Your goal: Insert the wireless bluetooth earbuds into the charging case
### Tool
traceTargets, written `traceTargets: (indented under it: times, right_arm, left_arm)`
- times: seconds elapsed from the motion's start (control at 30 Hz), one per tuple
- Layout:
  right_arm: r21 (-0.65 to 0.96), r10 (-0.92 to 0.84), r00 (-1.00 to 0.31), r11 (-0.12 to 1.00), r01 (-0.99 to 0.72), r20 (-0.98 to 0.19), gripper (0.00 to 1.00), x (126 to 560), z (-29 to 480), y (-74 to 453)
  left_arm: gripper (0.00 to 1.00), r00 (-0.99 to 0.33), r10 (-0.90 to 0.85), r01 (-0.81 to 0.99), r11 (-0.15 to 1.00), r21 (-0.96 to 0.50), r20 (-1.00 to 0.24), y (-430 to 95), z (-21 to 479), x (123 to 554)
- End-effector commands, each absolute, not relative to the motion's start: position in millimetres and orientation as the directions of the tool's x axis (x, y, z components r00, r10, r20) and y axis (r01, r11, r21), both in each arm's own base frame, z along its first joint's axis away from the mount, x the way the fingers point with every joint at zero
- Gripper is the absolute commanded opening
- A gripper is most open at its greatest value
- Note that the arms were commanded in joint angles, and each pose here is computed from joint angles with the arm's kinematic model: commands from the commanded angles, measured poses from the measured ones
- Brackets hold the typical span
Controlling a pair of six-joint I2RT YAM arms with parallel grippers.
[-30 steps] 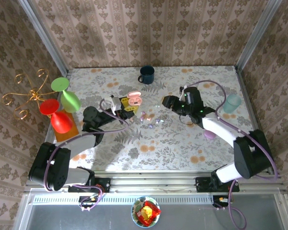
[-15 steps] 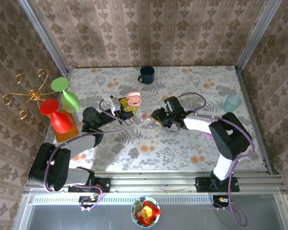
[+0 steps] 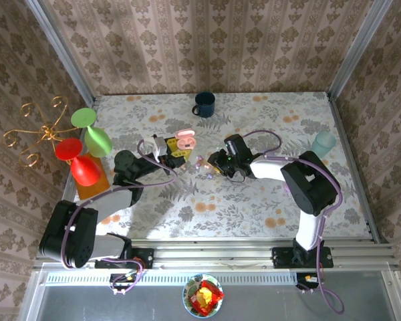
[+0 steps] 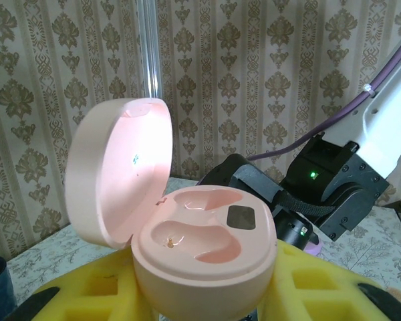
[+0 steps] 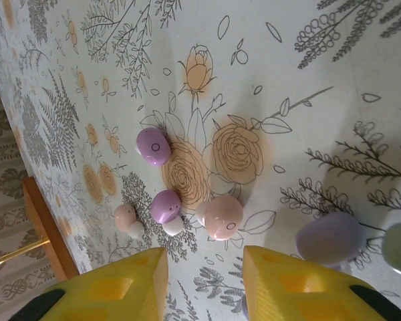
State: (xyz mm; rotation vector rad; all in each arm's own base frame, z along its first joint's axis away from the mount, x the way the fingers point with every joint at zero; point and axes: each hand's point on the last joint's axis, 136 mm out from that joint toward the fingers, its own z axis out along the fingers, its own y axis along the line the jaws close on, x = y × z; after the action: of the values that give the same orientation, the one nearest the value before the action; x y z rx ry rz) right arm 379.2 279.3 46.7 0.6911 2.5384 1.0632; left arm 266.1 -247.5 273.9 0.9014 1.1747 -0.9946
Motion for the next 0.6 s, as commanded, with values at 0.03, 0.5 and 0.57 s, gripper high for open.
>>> traceTargets:
  times: [0.03,0.5,0.57]
  right_arm:
    - [0.731,0.534,-0.84,0.612,0.302,-0.099,0.36,386,46,286]
    - [0.686,0.518,-0.847,0.66,0.307,-0.119,0.36,386,32,287]
    - [0.676,0.517,-0.847,0.669,0.31,-0.122,0.37,385,32,287]
  left_arm:
    - [0.31,0.136,-0.165,0.949,0.304,0.081,-0.977,-244,285,259]
    - [0.31,0.131,-0.163,0.951,0.299,0.077,-0.978,-245,283,261]
    - [0.31,0.132,-0.162,0.951,0.298,0.079,-0.978,-245,283,261]
